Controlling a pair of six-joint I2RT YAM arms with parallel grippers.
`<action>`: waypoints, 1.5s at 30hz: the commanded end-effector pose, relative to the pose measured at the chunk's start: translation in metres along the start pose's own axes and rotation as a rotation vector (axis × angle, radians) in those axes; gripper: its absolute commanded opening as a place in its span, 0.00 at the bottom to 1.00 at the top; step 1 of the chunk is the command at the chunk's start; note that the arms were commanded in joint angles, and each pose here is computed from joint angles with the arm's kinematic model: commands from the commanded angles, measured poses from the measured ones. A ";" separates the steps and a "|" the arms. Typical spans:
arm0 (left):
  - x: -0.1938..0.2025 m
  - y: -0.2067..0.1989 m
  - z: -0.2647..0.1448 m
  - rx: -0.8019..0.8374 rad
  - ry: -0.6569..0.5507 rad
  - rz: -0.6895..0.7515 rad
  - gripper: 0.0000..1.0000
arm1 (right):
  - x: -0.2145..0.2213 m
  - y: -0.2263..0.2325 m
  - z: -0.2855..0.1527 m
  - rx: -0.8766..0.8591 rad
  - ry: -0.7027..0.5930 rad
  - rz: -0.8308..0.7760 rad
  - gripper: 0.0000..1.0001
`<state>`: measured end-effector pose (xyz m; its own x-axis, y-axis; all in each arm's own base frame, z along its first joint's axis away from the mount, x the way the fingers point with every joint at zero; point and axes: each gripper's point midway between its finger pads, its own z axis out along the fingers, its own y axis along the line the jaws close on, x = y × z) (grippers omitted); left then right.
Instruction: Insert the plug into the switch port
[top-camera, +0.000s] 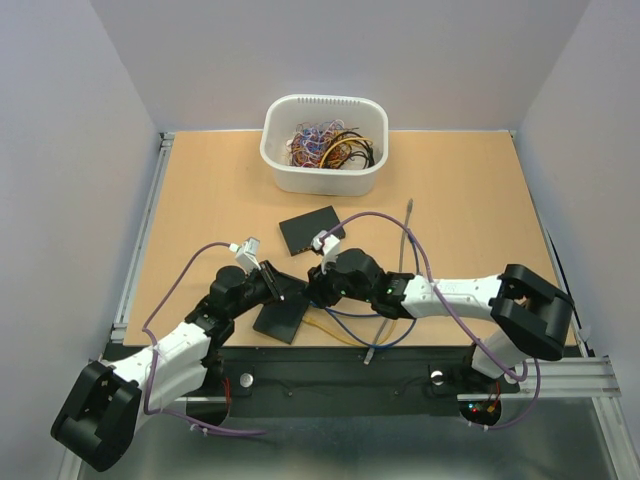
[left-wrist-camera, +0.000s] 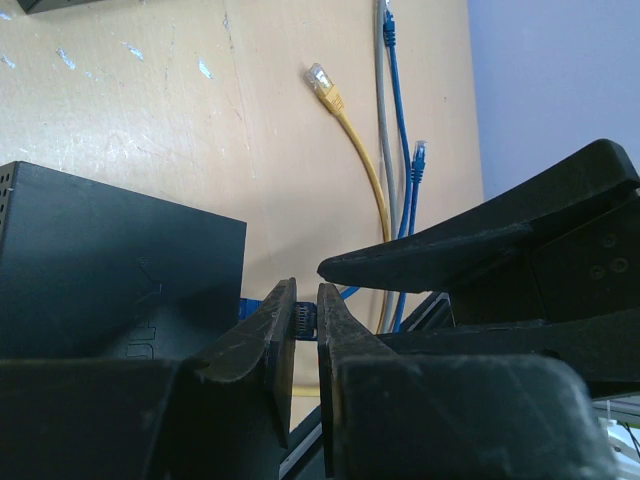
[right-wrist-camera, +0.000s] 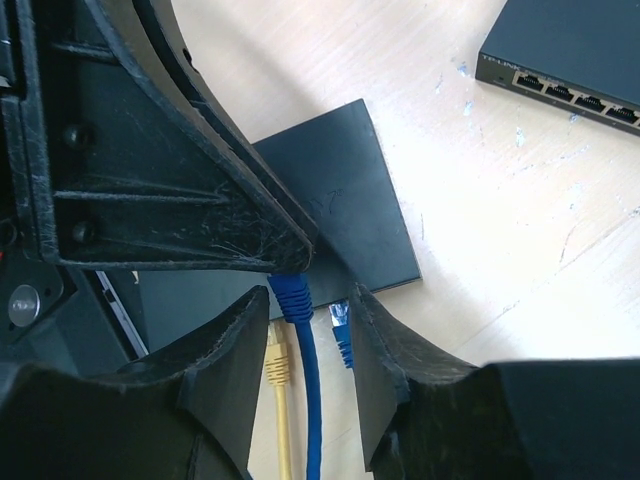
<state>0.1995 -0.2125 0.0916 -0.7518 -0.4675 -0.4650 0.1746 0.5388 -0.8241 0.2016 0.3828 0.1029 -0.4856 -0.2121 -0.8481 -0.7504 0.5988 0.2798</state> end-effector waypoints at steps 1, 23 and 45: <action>-0.016 -0.026 0.002 0.072 -0.033 0.042 0.00 | -0.019 0.006 0.005 -0.009 -0.049 -0.012 0.42; -0.015 -0.025 0.001 0.072 -0.034 0.040 0.00 | -0.014 0.006 0.016 -0.004 -0.028 0.008 0.30; -0.013 -0.019 0.002 0.044 -0.023 0.051 0.15 | -0.010 0.011 0.017 -0.025 -0.021 0.013 0.01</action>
<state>0.2012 -0.2086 0.0858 -0.7463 -0.4683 -0.4730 0.1601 0.5635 -0.8105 0.1989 0.3923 0.0878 -0.5111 -0.2410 -0.8250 -0.7523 0.5897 0.2938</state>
